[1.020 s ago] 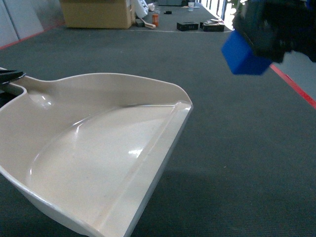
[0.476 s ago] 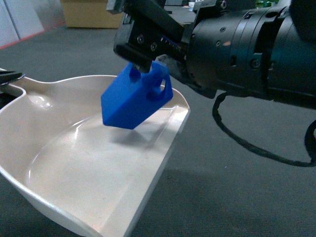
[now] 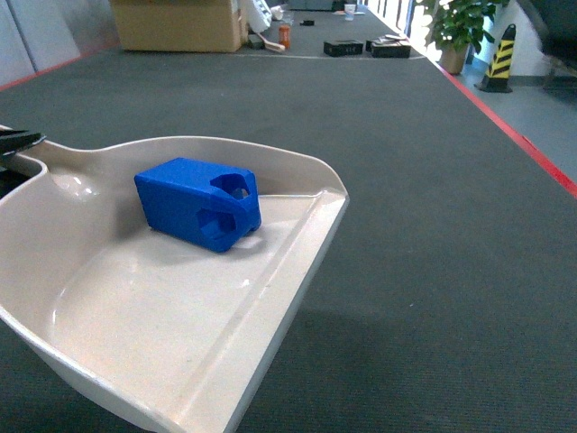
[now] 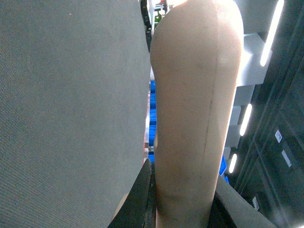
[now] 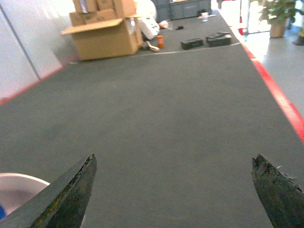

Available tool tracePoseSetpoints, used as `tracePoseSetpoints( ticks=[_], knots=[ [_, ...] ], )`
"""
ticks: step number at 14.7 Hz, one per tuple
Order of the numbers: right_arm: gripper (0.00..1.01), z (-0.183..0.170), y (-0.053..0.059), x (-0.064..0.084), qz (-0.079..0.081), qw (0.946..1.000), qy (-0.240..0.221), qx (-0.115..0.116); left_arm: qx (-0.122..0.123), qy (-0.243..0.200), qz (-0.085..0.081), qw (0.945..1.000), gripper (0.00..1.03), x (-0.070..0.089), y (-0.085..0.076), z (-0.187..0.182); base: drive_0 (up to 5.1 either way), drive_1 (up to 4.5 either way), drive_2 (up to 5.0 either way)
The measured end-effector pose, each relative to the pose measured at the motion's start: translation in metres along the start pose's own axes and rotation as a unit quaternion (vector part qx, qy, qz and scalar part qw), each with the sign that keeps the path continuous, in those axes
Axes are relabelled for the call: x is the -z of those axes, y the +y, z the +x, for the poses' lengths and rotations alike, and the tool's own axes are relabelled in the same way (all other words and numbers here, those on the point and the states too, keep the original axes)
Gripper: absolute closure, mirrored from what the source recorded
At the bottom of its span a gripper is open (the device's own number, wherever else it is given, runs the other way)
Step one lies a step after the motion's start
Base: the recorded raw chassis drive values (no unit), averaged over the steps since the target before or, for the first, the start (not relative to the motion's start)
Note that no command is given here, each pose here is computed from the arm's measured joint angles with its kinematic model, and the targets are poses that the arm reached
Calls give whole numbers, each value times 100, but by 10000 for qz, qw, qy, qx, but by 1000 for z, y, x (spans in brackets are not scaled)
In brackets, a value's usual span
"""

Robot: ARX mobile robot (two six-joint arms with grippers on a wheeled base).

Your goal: Place part in tray to right shelf

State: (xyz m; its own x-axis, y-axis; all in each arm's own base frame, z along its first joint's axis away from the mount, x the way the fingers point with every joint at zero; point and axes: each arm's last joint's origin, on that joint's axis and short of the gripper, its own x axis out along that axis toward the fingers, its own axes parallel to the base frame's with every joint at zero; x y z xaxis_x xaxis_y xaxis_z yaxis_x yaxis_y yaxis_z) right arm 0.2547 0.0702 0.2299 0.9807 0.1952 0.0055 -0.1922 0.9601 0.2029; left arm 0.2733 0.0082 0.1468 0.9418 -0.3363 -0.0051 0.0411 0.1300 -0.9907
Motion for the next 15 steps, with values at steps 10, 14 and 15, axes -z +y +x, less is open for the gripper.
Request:
tracePoseSetpoints(
  ticks=[10,14,15],
  knots=[
    [12,-53,-33,10,-1008,9920,-60,760,2,0,-1,10000,85,0,0,0,0,0,0],
    [67,-90,-46,30,-1007,9900,-31,985,-1,-4,0,10000,85,0,0,0,0,0,0],
    [80,-96,-47,32,-1007,9900,-54,986,1,6,0,10000,85,0,0,0,0,0,0]
  ],
)
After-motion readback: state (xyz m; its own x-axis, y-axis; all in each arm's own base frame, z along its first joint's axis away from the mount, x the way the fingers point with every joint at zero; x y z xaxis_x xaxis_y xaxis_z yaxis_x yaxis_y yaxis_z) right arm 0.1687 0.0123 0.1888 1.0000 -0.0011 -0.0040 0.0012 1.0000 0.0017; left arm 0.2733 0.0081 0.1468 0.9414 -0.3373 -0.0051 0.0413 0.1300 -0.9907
